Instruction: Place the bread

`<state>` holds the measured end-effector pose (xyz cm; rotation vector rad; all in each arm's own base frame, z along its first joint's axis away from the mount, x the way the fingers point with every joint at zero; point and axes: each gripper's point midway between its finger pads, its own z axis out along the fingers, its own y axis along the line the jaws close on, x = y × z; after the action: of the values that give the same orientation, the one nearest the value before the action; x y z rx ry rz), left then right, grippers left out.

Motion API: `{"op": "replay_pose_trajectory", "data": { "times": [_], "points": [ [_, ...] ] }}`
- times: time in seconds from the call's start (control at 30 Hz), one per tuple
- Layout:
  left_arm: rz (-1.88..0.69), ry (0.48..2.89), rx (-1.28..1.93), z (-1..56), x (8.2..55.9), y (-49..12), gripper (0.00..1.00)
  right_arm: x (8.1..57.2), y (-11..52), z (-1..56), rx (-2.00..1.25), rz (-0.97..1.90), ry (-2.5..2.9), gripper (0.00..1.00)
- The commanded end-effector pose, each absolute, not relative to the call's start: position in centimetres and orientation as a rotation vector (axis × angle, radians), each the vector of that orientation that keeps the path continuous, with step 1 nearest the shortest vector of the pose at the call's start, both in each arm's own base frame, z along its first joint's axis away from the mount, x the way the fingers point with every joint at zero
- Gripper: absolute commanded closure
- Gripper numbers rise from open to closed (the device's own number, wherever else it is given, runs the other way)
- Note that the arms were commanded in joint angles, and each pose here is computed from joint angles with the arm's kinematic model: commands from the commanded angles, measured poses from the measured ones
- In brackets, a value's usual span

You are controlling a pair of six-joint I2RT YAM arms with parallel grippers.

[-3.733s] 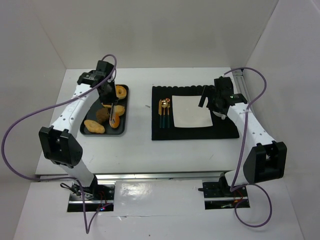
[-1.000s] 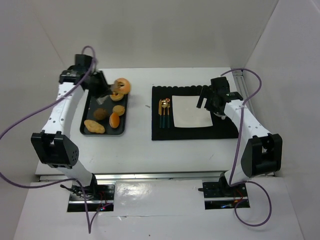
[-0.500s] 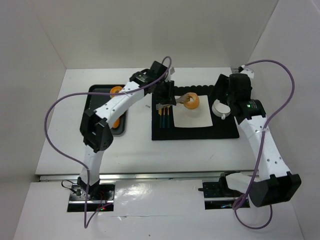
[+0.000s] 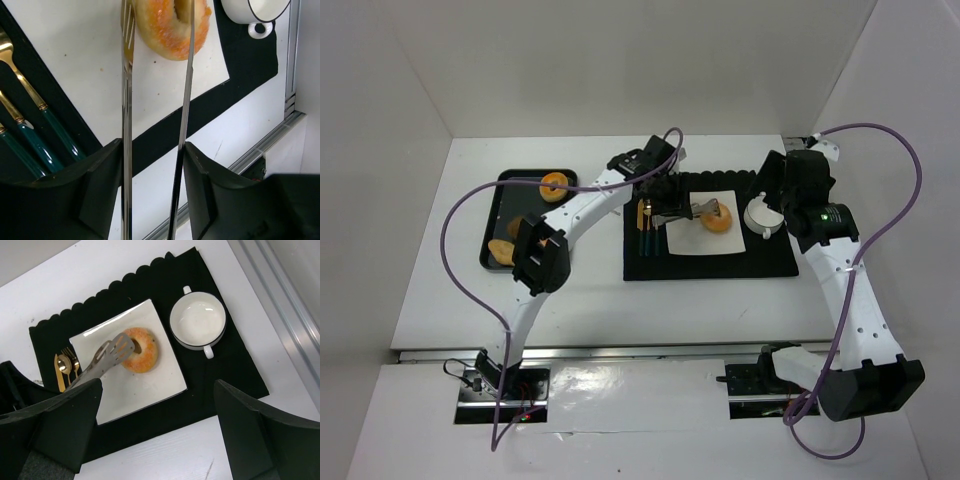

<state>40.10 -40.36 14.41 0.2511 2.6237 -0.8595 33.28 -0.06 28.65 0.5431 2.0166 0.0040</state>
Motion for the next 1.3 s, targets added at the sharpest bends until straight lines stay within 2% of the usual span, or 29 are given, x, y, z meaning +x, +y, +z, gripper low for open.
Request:
{"op": "replay_pose_trajectory", "data": {
  "times": [0.0, 0.23, 0.33, 0.5, 0.7, 0.93, 1.27],
  "points": [
    [-0.924, 2.459, 0.291, 21.0, 40.5, -40.5, 0.38, 32.8, -0.5, 30.8, 0.543, 0.009, 1.966, 0.01],
    [-0.897, 2.444, 0.306, 23.5, 39.3, -39.1, 0.36, 33.6, 0.3, 30.4, 0.521, 0.048, 1.982, 0.01],
    [-0.853, 2.428, 0.25, 25.3, 39.5, -36.5, 0.39, 33.8, 0.5, 30.6, 0.516, 0.061, 1.976, 0.01],
    [-0.644, 2.45, -0.008, 26.1, 40.9, -25.3, 0.39, 33.8, 0.8, 29.9, 0.506, 0.076, 1.992, 0.01],
    [-0.305, 2.523, -0.269, 24.1, 38.6, -11.8, 0.38, 34.4, 1.7, 29.3, 0.479, 0.124, 2.006, 0.01],
    [-0.197, 2.609, -0.469, 20.4, 35.8, -6.8, 0.36, 35.0, 2.4, 28.6, 0.483, 0.164, 2.02, 0.01],
    [-0.133, 2.636, -0.539, 17.7, 35.2, -5.2, 0.35, 35.2, 2.7, 28.1, 0.473, 0.182, 2.034, 0.01]
  ]
}}
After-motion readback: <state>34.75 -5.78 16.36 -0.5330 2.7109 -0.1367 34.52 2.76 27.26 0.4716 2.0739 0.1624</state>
